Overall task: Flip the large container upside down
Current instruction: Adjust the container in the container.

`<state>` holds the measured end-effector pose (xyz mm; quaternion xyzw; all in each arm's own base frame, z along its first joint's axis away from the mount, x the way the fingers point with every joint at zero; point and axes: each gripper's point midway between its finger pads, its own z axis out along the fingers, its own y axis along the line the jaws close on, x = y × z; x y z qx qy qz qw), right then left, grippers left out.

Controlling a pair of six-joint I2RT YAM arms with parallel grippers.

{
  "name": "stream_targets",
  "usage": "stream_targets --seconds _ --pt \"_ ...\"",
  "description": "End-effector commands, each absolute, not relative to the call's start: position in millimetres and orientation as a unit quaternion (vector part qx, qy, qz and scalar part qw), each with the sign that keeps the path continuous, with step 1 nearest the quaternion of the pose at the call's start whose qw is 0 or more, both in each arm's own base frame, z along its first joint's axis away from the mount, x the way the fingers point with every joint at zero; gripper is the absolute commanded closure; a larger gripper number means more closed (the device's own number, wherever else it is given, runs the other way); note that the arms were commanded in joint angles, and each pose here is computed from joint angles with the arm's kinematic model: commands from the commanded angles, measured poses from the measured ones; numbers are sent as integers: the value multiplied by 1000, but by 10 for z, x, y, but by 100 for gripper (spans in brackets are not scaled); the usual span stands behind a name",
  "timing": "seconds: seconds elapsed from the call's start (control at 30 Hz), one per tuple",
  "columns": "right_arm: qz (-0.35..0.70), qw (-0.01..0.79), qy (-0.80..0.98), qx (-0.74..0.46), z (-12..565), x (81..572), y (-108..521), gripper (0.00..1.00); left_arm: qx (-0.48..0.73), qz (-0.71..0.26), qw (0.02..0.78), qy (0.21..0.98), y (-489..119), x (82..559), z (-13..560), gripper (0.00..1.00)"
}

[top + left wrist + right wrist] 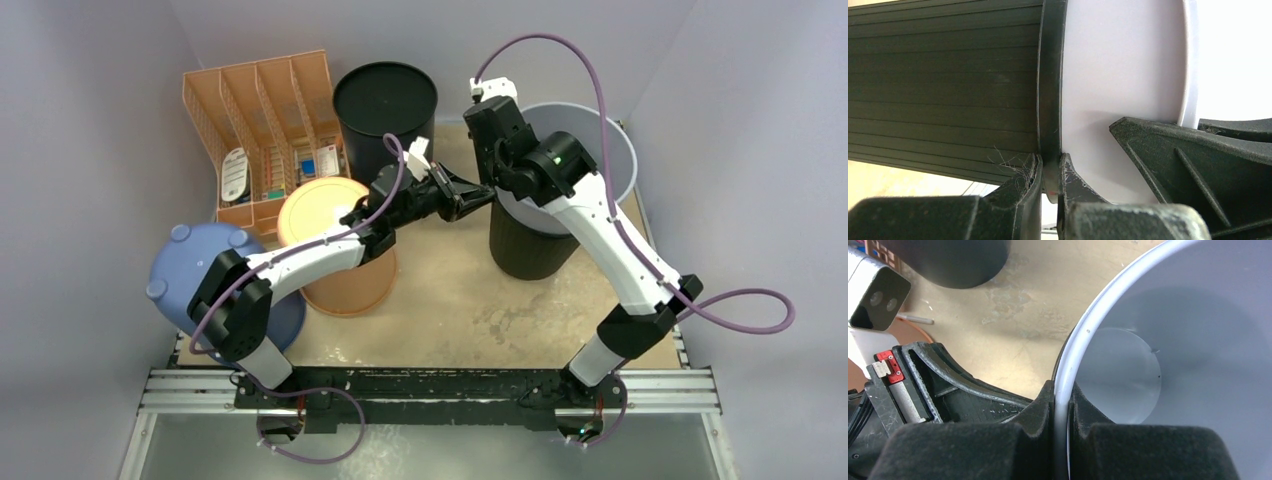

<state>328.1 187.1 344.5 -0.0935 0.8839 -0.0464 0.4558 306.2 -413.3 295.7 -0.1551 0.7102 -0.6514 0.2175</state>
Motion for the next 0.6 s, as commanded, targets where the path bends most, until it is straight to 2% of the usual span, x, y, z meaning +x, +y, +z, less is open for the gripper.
stream_targets --seconds 0.0,0.3,0.57 --pt "91 564 819 -58 4409 3127 2170 100 -178 -566 229 771 -4104 3160 2394 100" --pt "94 617 781 -38 4988 3090 1981 100 -199 -500 194 821 -4006 3078 1653 100" --pt "97 626 773 -33 5070 3041 1908 100 -227 -461 173 840 -3862 3062 1163 100"
